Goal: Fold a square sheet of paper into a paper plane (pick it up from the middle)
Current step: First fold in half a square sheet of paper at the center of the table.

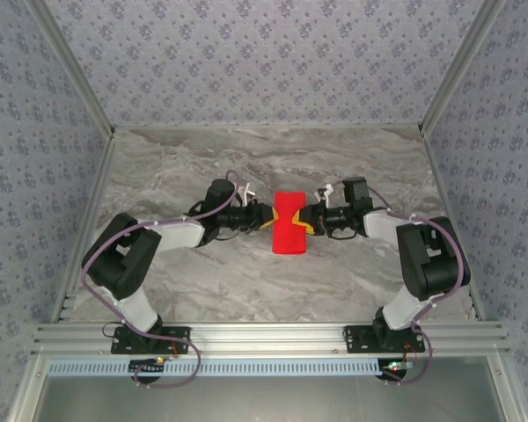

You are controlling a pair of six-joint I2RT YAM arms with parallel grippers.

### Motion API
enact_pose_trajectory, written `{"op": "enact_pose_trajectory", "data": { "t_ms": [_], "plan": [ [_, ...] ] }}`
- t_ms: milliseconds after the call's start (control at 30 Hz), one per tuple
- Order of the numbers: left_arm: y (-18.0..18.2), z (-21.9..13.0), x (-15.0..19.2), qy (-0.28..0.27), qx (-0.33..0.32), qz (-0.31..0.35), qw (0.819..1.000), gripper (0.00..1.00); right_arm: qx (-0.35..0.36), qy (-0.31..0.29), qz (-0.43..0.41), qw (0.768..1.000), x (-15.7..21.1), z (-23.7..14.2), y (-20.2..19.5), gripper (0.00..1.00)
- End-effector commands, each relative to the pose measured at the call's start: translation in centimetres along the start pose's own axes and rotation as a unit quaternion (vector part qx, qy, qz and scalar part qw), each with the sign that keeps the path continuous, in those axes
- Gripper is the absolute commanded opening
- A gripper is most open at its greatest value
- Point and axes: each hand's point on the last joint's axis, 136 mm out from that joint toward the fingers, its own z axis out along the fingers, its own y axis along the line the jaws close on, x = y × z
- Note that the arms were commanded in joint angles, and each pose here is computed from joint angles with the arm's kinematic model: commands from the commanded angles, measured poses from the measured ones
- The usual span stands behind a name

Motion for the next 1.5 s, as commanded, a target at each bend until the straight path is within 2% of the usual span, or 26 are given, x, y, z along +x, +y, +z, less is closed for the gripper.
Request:
{"op": "enact_pose_trajectory", "data": {
  "t_ms": [0, 167, 267, 567, 800, 900, 1133, 1467],
  "plan": [
    [1.4, 0.1, -0.5, -0.007, -0.025, 0.01, 1.0, 0.08, 0.025, 0.0, -0.005, 1.0, -0.3, 0.1, -0.9, 0.31],
    [3.6, 0.3, -0.3, -0.005, -0.066, 0.001, 0.998, 0.04, 0.084, -0.009, 0.0, 0.996, -0.3, -0.2, -3.1, 0.5],
    [4.8, 0.4, -0.1, -0.002, -0.087, -0.005, 0.996, 0.03, 0.119, -0.014, -0.009, 0.993, -0.5, -0.3, -4.2, 0.54],
    [8.2, 0.5, 0.5, 0.005, -0.154, -0.021, 0.988, 0.04, 0.241, 0.016, -0.035, 0.97, 0.4, 1.3, -7.4, 0.56],
    [9.3, 0.3, 0.7, 0.008, -0.176, -0.029, 0.984, 0.05, 0.276, 0.039, -0.059, 0.959, 1.2, 2.8, -7.7, 0.58],
    [9.4, 0.2, 0.8, 0.008, -0.181, -0.03, 0.983, 0.07, 0.294, 0.044, -0.063, 0.953, 1.2, 3.1, -8.1, 0.55],
    [9.4, -0.1, 0.8, 0.009, -0.192, -0.031, 0.981, 0.15, 0.306, 0.05, -0.059, 0.949, 1.1, 3.7, -8.5, 0.43],
    [8.2, -2.7, -0.1, -0.01, -0.245, -0.002, 0.969, 0.33, 0.324, 0.053, -0.062, 0.943, 1.3, 4.0, -8.8, 0.42]
  ]
}}
